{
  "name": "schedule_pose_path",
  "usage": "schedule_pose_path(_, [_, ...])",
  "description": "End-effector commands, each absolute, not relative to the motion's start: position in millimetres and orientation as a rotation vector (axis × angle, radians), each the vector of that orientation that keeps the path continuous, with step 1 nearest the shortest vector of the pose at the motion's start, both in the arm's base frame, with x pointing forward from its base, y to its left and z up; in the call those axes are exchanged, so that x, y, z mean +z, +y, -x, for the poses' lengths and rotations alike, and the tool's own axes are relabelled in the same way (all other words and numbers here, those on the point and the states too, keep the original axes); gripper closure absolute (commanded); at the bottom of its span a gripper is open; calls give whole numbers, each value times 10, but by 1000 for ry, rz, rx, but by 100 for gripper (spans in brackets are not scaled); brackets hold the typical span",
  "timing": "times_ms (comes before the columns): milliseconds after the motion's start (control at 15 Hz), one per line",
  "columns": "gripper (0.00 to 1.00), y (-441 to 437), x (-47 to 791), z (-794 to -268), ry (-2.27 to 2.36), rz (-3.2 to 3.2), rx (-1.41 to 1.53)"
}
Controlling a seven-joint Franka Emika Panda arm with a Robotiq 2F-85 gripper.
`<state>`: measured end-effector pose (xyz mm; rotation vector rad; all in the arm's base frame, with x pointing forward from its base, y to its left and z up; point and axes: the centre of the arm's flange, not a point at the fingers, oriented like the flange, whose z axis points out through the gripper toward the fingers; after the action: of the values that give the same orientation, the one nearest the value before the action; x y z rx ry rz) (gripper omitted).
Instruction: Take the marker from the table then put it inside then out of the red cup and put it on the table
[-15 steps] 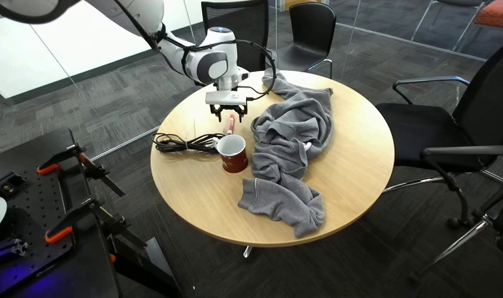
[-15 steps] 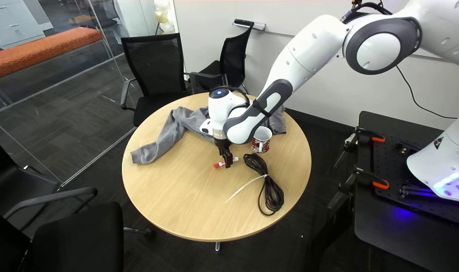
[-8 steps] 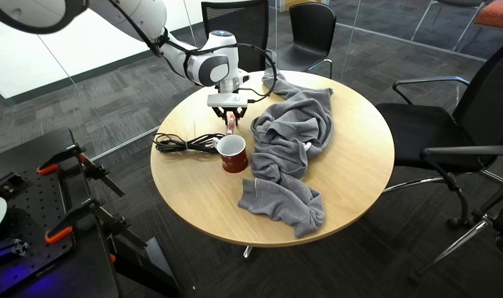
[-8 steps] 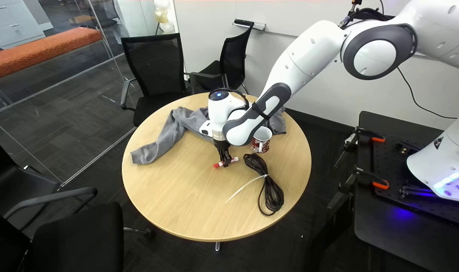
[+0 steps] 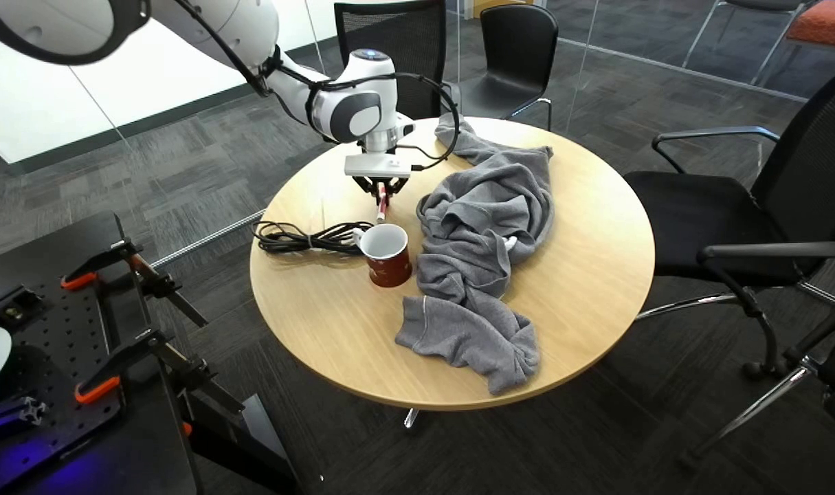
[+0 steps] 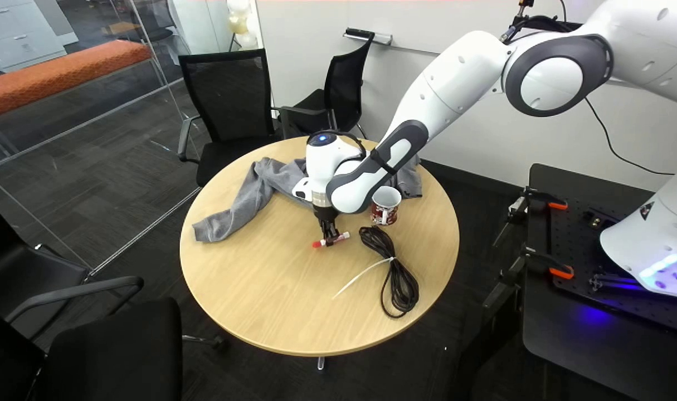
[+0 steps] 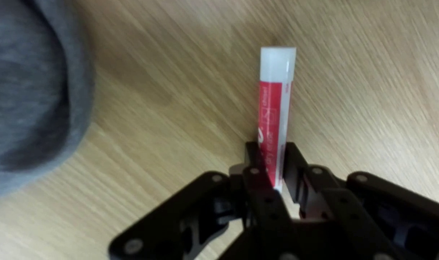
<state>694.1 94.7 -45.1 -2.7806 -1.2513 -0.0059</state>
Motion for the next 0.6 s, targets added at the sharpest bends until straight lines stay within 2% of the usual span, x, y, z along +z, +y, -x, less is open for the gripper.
schedule_pose_path(0, [95,903,-231,-6915,-1123,2760,-5])
schedule_pose_path(533, [95,804,266,-6772,-999,2799,40])
